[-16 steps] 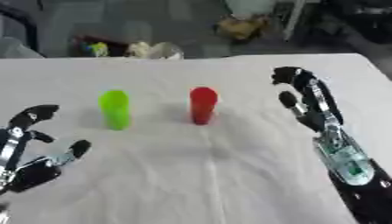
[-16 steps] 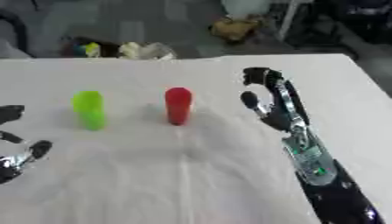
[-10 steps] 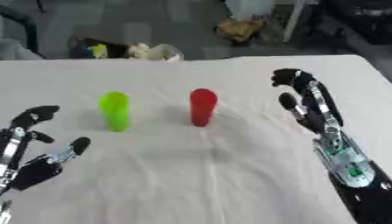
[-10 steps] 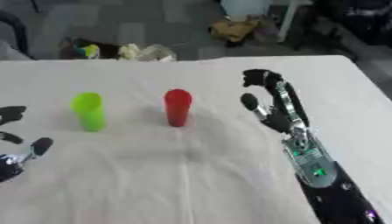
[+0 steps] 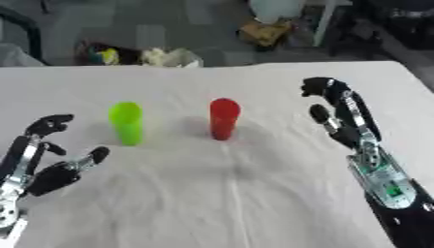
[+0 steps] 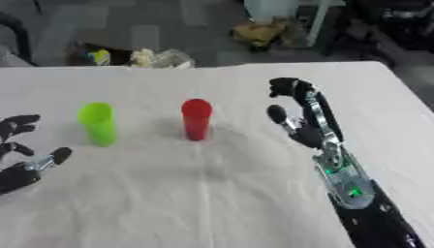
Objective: Pour the contents of one cup into another cup.
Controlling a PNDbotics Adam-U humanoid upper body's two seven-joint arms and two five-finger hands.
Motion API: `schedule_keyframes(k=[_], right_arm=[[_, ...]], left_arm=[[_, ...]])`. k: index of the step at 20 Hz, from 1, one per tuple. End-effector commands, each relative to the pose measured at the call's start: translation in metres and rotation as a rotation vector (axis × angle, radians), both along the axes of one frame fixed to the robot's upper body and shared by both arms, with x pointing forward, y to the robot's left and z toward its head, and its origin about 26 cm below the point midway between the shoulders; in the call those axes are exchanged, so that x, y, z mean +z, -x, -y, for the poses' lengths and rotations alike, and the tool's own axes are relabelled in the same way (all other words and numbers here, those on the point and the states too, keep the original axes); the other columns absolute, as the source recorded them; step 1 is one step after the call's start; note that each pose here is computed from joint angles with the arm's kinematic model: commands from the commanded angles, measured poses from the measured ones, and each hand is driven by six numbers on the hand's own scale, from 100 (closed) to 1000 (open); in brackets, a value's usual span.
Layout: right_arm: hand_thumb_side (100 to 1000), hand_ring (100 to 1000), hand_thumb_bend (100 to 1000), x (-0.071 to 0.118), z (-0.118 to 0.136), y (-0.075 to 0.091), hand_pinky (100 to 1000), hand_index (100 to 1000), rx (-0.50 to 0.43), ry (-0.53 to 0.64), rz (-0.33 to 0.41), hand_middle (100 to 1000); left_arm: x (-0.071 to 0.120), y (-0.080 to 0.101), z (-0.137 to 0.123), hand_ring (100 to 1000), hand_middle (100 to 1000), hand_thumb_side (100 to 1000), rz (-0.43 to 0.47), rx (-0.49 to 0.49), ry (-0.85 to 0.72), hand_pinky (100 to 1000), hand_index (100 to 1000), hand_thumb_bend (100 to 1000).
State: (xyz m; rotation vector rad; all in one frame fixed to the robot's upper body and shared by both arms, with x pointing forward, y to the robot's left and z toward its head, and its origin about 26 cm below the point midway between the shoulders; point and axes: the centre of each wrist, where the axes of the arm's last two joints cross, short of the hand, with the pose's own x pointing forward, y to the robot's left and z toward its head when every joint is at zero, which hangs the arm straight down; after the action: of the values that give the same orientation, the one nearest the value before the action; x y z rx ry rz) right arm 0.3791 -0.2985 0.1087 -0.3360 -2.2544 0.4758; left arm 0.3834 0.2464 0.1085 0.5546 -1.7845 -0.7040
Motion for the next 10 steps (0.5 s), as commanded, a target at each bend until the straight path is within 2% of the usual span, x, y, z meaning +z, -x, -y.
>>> schedule_keyframes(k=[1, 10], right_arm=[[814, 738, 762, 0.014, 0.0, -0.001, 779, 750, 0.013, 0.007, 0.037, 537], [812, 738, 761, 0.014, -0.004, -0.002, 778, 749, 0.027, 0.009, 0.036, 535]], left_arm=[[0.003, -0.011, -0.001, 852, 835, 615, 0.002, -0.005, -0.018, 568, 873, 706], [-0.005, -0.034, 0.002, 845, 826, 606, 0.006, -0.02, -0.057, 562, 873, 710]])
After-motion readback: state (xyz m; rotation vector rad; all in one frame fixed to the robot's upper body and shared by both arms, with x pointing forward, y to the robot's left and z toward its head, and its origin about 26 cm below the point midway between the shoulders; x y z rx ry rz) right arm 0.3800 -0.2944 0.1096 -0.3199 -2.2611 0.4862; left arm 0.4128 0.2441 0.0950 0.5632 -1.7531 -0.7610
